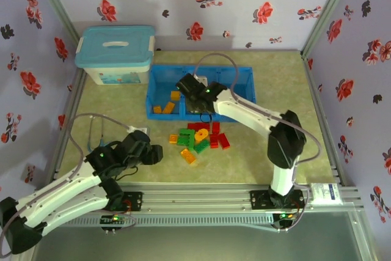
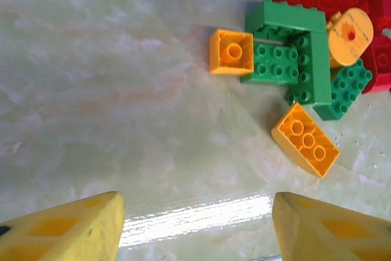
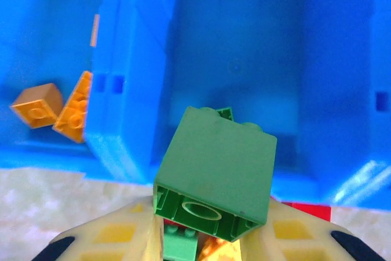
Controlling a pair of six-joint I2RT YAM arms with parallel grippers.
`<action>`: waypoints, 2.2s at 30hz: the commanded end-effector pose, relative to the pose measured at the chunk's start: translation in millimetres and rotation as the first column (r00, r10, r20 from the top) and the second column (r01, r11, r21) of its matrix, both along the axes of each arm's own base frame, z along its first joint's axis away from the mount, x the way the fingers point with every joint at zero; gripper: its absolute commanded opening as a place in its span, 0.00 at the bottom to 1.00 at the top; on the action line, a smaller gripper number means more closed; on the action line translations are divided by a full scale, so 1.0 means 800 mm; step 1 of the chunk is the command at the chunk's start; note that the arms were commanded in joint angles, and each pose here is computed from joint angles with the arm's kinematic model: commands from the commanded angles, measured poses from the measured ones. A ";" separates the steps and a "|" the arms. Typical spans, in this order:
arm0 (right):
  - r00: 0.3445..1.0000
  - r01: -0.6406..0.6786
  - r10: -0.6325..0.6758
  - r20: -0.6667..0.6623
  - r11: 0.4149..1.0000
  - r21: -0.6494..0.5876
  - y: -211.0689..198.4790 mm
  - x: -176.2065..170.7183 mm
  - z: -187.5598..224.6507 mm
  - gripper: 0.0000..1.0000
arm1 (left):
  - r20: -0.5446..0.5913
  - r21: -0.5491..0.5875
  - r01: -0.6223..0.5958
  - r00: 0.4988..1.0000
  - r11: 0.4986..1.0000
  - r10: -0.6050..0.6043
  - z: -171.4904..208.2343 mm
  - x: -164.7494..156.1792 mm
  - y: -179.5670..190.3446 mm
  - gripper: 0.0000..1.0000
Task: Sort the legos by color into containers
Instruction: Place the lego in the container, then pick up the lego from the middle-left of the table.
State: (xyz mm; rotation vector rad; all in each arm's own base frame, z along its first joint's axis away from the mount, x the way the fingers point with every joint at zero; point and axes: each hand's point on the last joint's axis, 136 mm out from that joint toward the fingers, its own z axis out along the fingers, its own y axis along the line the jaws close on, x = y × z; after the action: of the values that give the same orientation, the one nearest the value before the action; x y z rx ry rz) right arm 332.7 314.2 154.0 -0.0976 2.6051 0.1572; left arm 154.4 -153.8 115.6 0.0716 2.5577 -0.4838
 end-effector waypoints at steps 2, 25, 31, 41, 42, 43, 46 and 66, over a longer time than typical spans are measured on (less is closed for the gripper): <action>0.999 -0.030 0.026 -0.044 0.996 -0.080 -0.014 0.011 -0.009 0.32 | -0.002 -0.013 -0.023 1.000 1.000 0.023 -0.010 -0.005 -0.011 0.65; 0.987 -0.015 0.016 0.162 1.000 -0.006 -0.046 -0.021 0.092 0.77 | -0.074 0.005 0.096 0.993 0.995 -0.095 -0.042 -0.010 -0.102 0.74; 0.985 0.030 -0.040 0.165 0.998 0.062 -0.088 -0.059 0.074 0.77 | -0.106 0.054 0.142 0.985 0.988 -0.136 -0.059 -0.009 -0.129 0.77; 0.983 0.107 -0.124 0.132 0.986 0.128 -0.134 -0.099 0.028 0.76 | -0.165 0.097 0.134 0.979 0.986 -0.117 -0.097 0.003 -0.161 0.80; 0.983 0.113 -0.130 0.130 0.985 0.131 -0.137 -0.102 0.025 0.76 | -0.164 0.089 0.129 0.980 0.988 -0.113 -0.100 0.005 -0.165 0.80; 0.982 0.120 -0.139 0.130 0.983 0.139 -0.141 -0.105 0.023 0.76 | -0.166 0.088 0.126 0.980 0.988 -0.110 -0.103 0.007 -0.167 0.79; 0.980 0.135 -0.156 0.124 0.977 0.164 -0.146 -0.113 0.014 0.75 | -0.173 0.095 0.114 0.980 0.989 -0.097 -0.110 0.012 -0.170 0.76; 0.976 0.165 -0.189 0.107 0.966 0.198 -0.156 -0.141 -0.013 0.73 | -0.086 0.151 0.104 0.992 0.983 -0.092 -0.077 0.016 -0.151 0.34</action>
State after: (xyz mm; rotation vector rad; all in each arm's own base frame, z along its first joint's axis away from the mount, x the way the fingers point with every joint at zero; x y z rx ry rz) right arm 220.1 195.1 139.0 0.1399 2.4785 0.3130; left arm 160.4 -272.3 27.1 0.2398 2.7562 -0.2875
